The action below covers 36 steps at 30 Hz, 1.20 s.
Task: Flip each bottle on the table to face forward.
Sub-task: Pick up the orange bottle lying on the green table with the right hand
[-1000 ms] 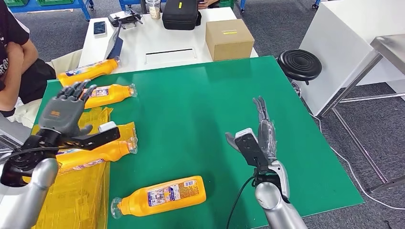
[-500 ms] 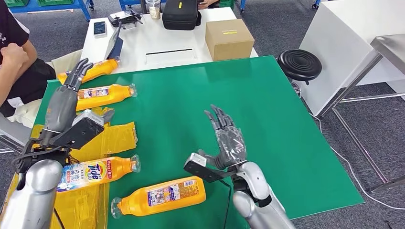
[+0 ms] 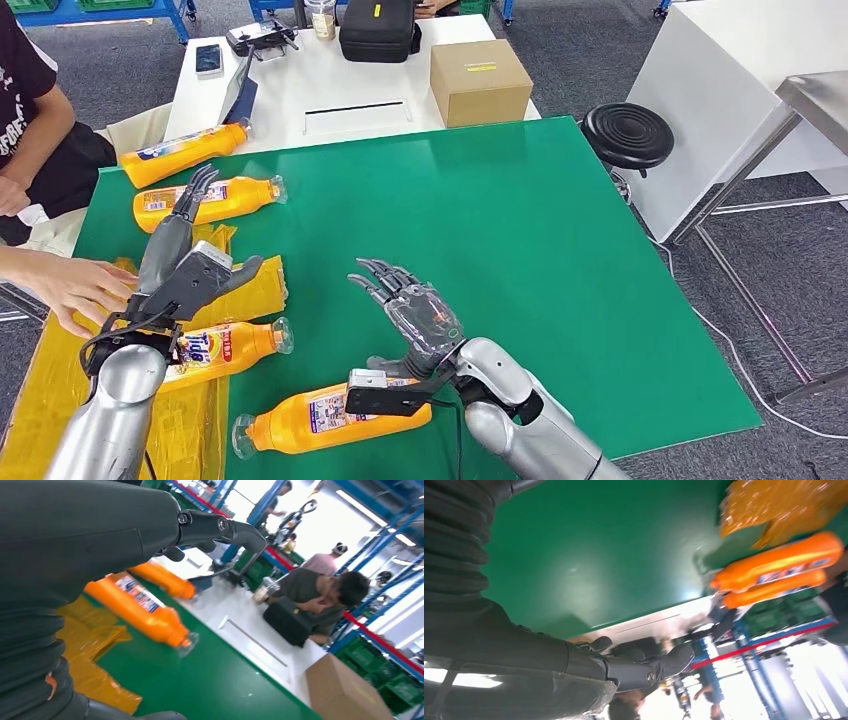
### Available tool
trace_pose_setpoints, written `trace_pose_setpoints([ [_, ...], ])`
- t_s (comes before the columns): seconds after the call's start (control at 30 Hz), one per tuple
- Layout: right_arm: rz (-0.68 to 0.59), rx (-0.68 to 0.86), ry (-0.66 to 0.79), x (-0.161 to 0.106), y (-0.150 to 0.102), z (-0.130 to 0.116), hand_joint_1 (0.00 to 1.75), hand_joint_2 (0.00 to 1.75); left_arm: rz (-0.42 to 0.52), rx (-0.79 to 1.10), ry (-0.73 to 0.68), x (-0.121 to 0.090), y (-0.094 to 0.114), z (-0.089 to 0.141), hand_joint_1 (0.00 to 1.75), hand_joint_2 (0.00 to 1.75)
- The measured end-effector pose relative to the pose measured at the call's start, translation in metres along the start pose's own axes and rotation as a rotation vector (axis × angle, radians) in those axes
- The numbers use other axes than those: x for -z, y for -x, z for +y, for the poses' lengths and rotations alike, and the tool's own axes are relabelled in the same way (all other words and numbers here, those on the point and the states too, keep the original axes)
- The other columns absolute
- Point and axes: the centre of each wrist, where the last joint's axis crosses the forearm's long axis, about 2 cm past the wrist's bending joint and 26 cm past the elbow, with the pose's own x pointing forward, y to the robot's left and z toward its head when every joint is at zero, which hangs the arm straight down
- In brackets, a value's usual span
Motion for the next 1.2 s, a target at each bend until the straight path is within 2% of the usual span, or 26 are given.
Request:
trace_pose_setpoints([
  [0.3,-0.066,0.002,-0.025,-0.002,-0.008,0.001,0.00,1.75,0.080,-0.027,0.009,-0.010,0.018,-0.008,0.00,1.75],
  [0.5,-0.066,0.047,0.061,-0.014,-0.019,0.010,0.00,1.75,0.127,-0.052,0.010,-0.016,0.030,-0.012,0.00,1.75],
  [0.73,-0.007,0.072,0.089,-0.035,-0.039,0.040,0.00,1.75,0.201,-0.080,0.005,-0.025,0.049,-0.020,0.00,1.75],
  [0.93,0.070,-0.014,0.131,-0.037,-0.051,0.052,0.00,1.75,0.249,-0.102,0.006,-0.030,0.055,-0.026,0.00,1.75],
  [1.2,0.138,-0.096,0.105,-0.040,-0.057,0.066,0.00,1.75,0.317,-0.128,0.003,-0.037,0.065,-0.031,0.00,1.75],
])
